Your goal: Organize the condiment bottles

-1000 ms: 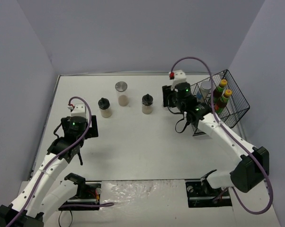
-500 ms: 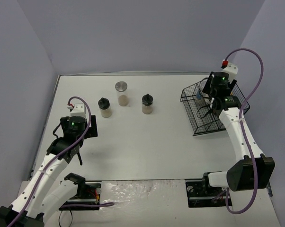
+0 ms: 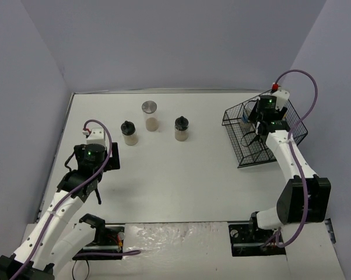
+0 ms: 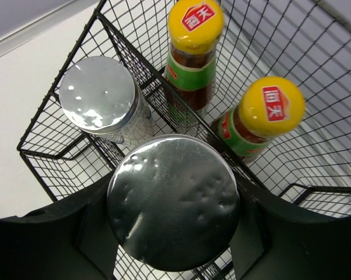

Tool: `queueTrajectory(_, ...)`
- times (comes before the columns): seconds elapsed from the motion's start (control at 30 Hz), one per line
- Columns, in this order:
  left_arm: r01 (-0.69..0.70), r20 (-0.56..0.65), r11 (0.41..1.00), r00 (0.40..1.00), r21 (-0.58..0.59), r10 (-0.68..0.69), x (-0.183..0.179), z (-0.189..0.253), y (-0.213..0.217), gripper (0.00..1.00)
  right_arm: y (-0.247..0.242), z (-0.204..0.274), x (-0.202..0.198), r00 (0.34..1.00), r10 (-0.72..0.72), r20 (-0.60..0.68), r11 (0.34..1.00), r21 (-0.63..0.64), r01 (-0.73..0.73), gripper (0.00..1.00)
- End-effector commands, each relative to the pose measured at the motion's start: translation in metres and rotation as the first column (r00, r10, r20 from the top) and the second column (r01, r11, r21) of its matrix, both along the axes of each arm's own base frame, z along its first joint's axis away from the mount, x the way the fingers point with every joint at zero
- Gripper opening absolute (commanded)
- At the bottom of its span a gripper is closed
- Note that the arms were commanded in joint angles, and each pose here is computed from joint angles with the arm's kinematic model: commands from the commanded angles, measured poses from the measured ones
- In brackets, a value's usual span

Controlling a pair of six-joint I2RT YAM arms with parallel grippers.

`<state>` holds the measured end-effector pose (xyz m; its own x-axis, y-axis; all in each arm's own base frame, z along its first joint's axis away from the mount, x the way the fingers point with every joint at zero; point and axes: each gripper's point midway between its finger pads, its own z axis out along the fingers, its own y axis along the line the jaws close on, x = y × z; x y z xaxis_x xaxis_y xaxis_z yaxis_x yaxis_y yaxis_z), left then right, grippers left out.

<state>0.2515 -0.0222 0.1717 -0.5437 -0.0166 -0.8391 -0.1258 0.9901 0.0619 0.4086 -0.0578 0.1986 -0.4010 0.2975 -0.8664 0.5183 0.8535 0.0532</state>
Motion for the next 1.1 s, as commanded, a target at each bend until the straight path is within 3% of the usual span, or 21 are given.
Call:
queueTrajectory(0.0,-0.004,0.083,1.000,0.997,-0.017,0.005,0.013,0.025,-0.001,0.97,-0.005,0.019,0.030,0.987,-0.048,0.151,0.999,0.031,0.043,0.11)
queueTrajectory(0.17,-0.004,0.081,1.000,0.997,-0.016,0.006,0.013,0.024,-0.001,0.97,-0.003,0.006,0.043,0.988,-0.044,0.149,0.998,0.043,0.038,0.24)
queueTrajectory(0.47,-0.004,0.079,1.000,0.997,-0.020,0.006,0.013,0.024,-0.001,0.97,0.003,0.012,0.053,0.985,-0.020,0.173,0.997,0.071,0.008,0.73)
queueTrajectory(0.67,0.038,0.079,0.996,0.996,-0.083,-0.032,0.015,0.025,-0.015,0.97,0.010,0.029,0.043,0.980,0.010,0.198,0.996,0.086,-0.027,0.92)
queueTrajectory(0.87,0.138,0.108,0.971,0.987,-0.197,-0.118,0.042,0.061,-0.051,0.97,0.023,0.069,0.020,0.962,0.077,0.263,0.988,0.106,-0.108,1.00)
queueTrajectory(1.07,0.256,0.160,0.929,0.963,-0.268,-0.219,0.101,0.114,-0.097,0.97,0.043,0.123,-0.018,0.907,0.203,0.369,0.965,0.082,-0.249,1.00)
